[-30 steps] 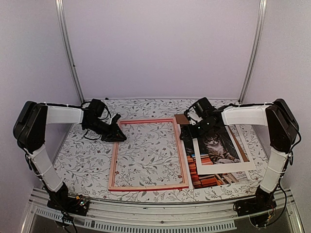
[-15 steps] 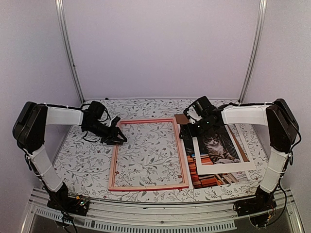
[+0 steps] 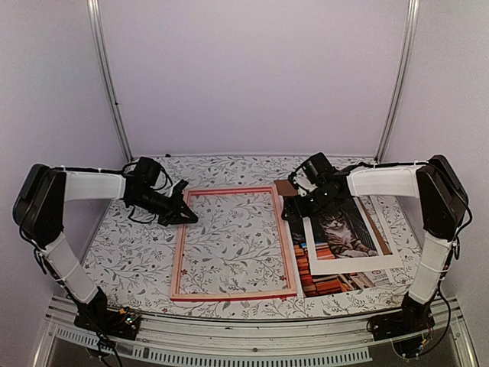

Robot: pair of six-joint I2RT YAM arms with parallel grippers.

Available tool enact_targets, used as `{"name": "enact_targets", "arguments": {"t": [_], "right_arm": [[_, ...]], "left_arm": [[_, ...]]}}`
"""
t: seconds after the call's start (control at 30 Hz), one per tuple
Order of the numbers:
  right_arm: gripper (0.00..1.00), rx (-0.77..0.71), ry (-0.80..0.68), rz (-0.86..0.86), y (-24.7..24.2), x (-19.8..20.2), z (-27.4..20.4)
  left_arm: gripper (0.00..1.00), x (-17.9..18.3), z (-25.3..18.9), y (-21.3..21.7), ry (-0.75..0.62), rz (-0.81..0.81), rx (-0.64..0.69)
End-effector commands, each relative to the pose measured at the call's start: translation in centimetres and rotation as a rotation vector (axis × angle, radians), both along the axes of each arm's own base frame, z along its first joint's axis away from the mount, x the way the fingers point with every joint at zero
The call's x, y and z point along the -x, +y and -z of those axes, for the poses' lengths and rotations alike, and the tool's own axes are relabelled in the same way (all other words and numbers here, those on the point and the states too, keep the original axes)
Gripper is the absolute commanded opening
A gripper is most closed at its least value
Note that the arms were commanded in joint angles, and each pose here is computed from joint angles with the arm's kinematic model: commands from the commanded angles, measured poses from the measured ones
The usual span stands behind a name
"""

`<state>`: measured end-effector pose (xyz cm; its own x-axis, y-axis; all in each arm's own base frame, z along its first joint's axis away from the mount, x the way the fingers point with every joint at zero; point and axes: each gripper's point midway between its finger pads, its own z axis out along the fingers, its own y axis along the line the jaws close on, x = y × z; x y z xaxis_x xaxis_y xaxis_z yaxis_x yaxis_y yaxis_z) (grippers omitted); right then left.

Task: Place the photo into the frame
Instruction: Place the glass panel in the frame body.

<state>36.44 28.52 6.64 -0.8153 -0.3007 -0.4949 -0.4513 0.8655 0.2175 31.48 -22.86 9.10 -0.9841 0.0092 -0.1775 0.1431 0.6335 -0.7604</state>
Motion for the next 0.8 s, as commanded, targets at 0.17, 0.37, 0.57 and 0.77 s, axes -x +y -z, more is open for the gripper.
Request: {"name": "enact_targets", "arguments": {"t": [0.17,0.37,0.57,0.77], "right_arm": [[0.87,0.006,-0.025,0.020,0.0,-0.4,-1.0],[0.87,0.009,-0.047,0.034,-0.3,-0.6,-1.9],[0.87,0.017,-0.065,0.050,-0.7,-0.7,-2.7],[0.87,0.012,-0.087,0.062,-1.0,-0.8,-3.9]], "left_arm": [[0.00,0.0,-6.4,-1.3,-0.086,0.009,0.166],[0.00,0.0,-9.9,-1.9,-0.116,0.002,0.248],[0.00,0.4,-11.9,-2.7,-0.119,0.021,0.305],[0.00,0.8,-13.1,-3.9,-0.126,0.055,0.337]]}}
